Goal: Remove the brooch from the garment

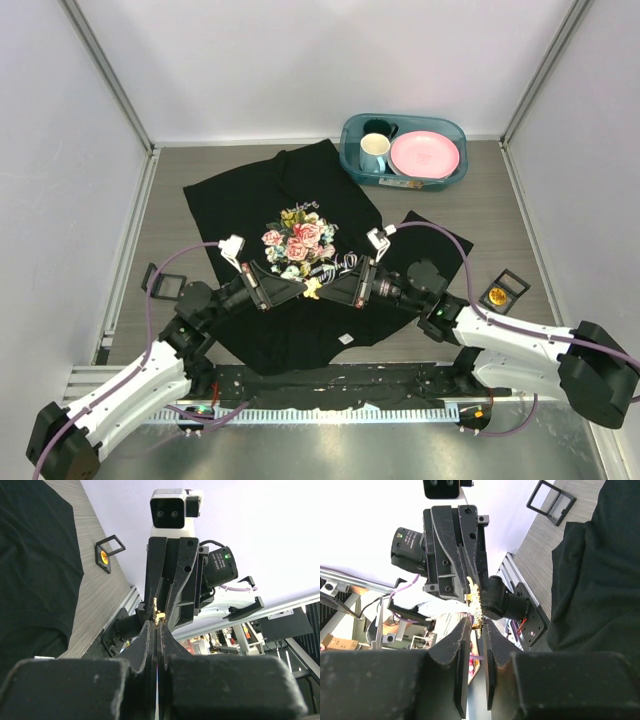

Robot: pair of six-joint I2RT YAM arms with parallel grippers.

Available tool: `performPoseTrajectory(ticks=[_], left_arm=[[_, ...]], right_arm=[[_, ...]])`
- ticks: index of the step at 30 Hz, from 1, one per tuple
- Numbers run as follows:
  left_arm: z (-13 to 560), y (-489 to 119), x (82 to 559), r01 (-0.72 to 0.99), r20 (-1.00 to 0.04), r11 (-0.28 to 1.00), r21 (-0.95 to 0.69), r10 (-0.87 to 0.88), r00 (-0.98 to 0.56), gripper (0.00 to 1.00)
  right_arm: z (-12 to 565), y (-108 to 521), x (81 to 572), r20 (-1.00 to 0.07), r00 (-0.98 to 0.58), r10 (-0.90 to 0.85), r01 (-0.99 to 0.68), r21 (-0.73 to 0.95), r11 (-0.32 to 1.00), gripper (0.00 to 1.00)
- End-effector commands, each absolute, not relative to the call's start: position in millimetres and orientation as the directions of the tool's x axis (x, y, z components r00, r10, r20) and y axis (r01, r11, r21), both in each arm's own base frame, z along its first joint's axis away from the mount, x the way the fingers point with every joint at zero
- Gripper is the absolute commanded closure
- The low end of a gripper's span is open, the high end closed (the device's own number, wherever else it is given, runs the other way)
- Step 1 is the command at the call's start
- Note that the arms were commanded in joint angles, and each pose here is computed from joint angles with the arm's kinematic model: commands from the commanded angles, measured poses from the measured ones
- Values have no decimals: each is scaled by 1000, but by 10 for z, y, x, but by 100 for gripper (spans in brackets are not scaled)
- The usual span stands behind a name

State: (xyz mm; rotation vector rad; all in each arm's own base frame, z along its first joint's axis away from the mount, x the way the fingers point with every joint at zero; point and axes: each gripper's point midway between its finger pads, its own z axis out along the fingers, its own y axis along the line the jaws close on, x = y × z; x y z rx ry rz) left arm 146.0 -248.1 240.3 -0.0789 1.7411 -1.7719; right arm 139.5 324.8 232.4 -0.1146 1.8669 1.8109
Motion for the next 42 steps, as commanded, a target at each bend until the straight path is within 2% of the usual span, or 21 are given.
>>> performPoseTrajectory(ticks=[1,6,12,22,31,37,39,42], left_arm=[[2633,-2475,1362,440,-402,30,-898,-465,-789,100],[2604,-2468,1377,428,-394,39,-903,-471,-789,100],[2507,-2486,1391,403,-378,48,-914,-463,-802,100],[2508,-2506,1349,384,-345,5,-923,-448,-825,100],[2486,-2513,1330,382,-346,5,-924,-435,-832,100],[2453,-2507,1327,373,-343,15,-928,-433,-834,100],[2474,-2500,1325,378,-347,17,-926,-437,-830,100],[2459,-2479,1367,352,-339,57,-934,-450,-826,100]], right_arm=[[2479,3168,1549,-449,-802,395,-452,887,93,79],[2490,3137,1477,-456,-807,376,-460,884,84,71],[2524,3110,1428,-517,-783,344,-513,851,113,63],[2506,3195,1465,-613,-745,265,-586,790,180,64],[2569,3299,1410,-619,-752,226,-611,783,114,74],[2596,3301,1373,-635,-741,217,-633,769,88,89],[2631,3306,1339,-647,-733,211,-650,757,64,99],[2658,3316,1304,-676,-712,193,-681,731,46,99]])
